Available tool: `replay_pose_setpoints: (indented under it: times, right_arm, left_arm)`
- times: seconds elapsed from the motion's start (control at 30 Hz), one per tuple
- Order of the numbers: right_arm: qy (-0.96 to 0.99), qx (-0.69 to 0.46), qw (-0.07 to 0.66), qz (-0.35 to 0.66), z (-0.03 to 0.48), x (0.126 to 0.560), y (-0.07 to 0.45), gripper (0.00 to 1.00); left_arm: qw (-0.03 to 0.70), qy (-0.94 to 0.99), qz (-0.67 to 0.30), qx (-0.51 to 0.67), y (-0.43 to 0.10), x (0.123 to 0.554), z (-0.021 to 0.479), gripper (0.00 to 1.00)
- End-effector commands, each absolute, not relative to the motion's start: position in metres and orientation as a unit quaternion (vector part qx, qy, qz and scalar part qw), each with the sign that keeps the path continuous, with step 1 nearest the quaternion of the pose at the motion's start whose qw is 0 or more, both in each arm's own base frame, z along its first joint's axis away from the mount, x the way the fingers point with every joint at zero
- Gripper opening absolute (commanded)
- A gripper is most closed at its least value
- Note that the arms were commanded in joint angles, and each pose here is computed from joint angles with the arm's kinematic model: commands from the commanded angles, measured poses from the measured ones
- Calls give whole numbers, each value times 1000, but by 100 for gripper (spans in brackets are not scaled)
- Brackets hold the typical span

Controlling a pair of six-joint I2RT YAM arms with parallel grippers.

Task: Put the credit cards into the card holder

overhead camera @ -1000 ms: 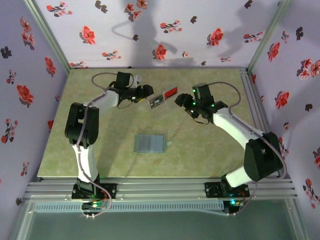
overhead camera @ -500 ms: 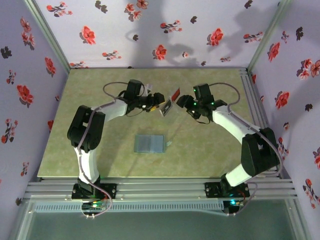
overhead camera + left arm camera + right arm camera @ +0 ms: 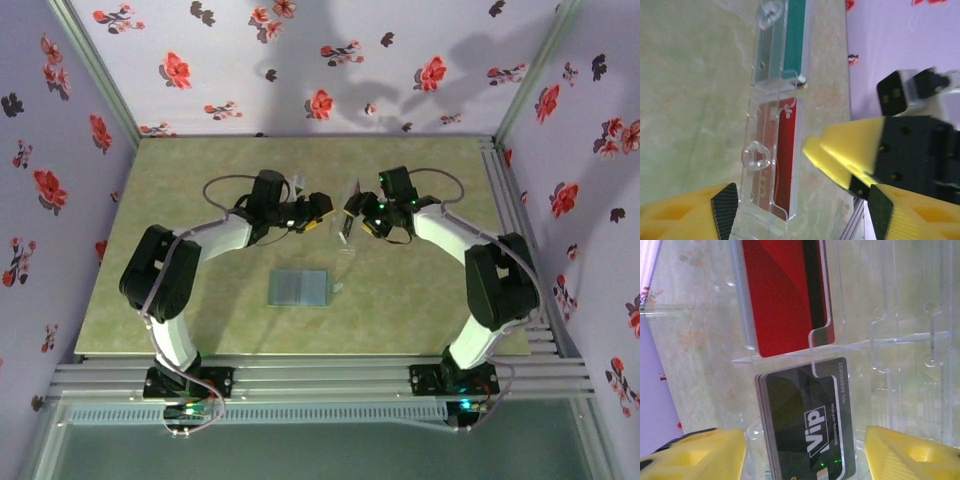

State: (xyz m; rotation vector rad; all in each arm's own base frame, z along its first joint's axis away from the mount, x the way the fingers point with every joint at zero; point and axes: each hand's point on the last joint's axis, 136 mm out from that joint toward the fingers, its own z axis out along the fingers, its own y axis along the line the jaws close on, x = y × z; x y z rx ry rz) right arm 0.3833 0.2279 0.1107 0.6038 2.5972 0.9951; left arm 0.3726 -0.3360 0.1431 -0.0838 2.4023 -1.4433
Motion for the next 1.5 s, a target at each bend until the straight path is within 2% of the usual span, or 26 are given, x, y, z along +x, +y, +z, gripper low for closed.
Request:
replay_pose_setpoints:
  times: [0.0,0.2,0.5,0.77,1.03,1.47]
  right_arm:
    - [886,200,144,392,126,391,245,62]
    - [885,201,140,397,122,395,253,57]
    - [886,197,116,404,108,394,268,57]
    - [883,192,125,410,117,392,269,38]
    - [887,188,127,403,120,391,266,25]
    - [889,194,132,394,120,391,260,21]
  left_arm:
    - [165,854,-492,-36,-326,372,132,72]
    - [167,850,-498,-43,-334,374,122,68]
    - [168,845,-506,-40,-349,370,116,66]
    - [160,844,-511,-33,-358,366,112,65]
    - [160,841,-516,-25,-363,365,117,65]
    - [171,833,-526,-29,-353,363,132,67]
